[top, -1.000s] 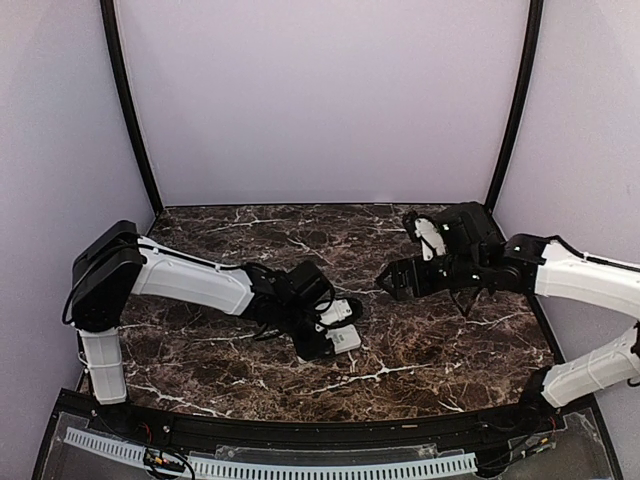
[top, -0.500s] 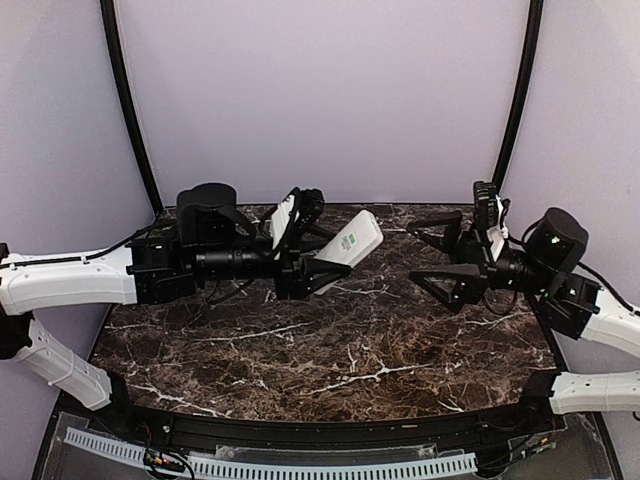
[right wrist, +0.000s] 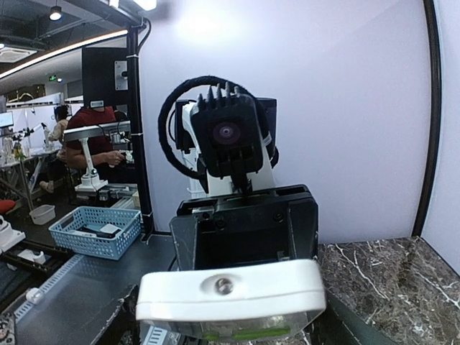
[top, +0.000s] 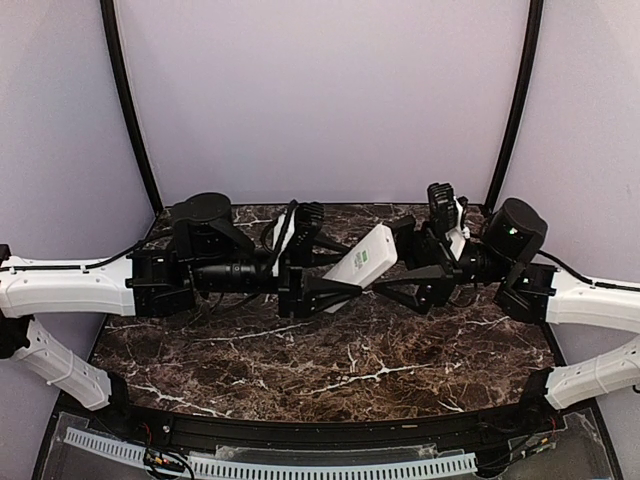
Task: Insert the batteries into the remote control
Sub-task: Pass from the left arm to the right, then place the remote control at the center of the board.
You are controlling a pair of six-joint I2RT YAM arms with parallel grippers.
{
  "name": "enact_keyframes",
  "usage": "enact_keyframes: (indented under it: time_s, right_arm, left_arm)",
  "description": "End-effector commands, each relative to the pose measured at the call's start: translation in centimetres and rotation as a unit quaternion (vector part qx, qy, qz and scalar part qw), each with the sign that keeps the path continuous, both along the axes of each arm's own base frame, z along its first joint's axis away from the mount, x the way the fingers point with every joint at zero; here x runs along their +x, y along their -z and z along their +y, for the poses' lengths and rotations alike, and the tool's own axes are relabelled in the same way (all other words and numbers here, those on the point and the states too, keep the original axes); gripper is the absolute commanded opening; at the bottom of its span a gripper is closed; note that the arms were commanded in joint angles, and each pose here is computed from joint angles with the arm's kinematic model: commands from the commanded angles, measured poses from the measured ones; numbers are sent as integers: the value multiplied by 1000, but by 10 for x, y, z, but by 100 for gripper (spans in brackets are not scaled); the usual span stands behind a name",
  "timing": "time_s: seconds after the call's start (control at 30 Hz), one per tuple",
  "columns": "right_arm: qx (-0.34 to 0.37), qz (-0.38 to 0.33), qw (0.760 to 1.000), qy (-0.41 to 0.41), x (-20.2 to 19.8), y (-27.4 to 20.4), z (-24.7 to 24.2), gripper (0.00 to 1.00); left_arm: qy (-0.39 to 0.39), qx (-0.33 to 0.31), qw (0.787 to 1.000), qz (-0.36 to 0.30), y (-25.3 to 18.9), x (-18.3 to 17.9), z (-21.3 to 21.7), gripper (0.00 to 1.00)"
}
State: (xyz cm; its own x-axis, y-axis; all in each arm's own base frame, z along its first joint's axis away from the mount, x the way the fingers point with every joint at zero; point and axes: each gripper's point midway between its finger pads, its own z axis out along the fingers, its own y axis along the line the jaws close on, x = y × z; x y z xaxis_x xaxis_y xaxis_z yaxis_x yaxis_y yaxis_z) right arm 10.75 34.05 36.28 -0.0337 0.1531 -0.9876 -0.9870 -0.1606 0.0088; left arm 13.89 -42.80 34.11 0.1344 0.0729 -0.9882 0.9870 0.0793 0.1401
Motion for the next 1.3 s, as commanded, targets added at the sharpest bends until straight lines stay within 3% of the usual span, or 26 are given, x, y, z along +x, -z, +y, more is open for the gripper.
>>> enact_keyframes:
  time_s: [0.0,0.2,0.4,0.47,0.5,0.53,0.57,0.67,0.73,0.8,0.87,0.97,1.13,1.27]
  right_arm:
    - [30,-27,999,-20,-12,-20,3,72]
    - [26,-17,999,-13,-11,-18,7,38]
    - [23,-4,1000,-2,-8,-18,6,20]
    - [18,11,1000,14,-2,-19,6,18]
    - [11,24,999,29,3,-19,7,16]
    - [0,38,998,48,10,-17,8,15]
    - [-14,52,996,69,18,-15,8,14]
    - [-80,118,972,186,59,2,-1,11]
    - [-147,183,931,280,94,30,-20,9]
    - [-219,265,860,378,129,66,-53,8]
    - [-300,334,773,449,146,109,-92,8]
    - [-378,394,677,493,157,154,-131,3]
    - [-470,436,586,496,169,208,-153,2]
    - [-548,439,519,488,183,255,-159,0]
  left_arm:
    - [10,-28,1000,-1,-12,-5,-1,27]
    - [5,-28,1000,1,-11,-3,-3,27]
    - [-4,-26,1000,3,-9,-1,-2,27]
    - [-11,-22,1000,5,-6,1,-1,39]
    - [-21,-21,1000,5,-5,4,0,62]
    - [-28,-19,999,5,-4,6,2,73]
    - [-47,-18,999,2,-3,12,4,92]
    - [-105,-14,994,-6,0,28,17,98]
    - [-154,-9,988,-14,0,41,29,99]
    - [-204,-4,979,-20,0,54,43,99]
    - [-220,-2,975,-23,2,56,51,99]
    - [-252,11,967,-14,11,65,60,99]
    - [-338,72,938,1,36,94,71,99]
    - [-354,122,927,13,59,100,71,99]
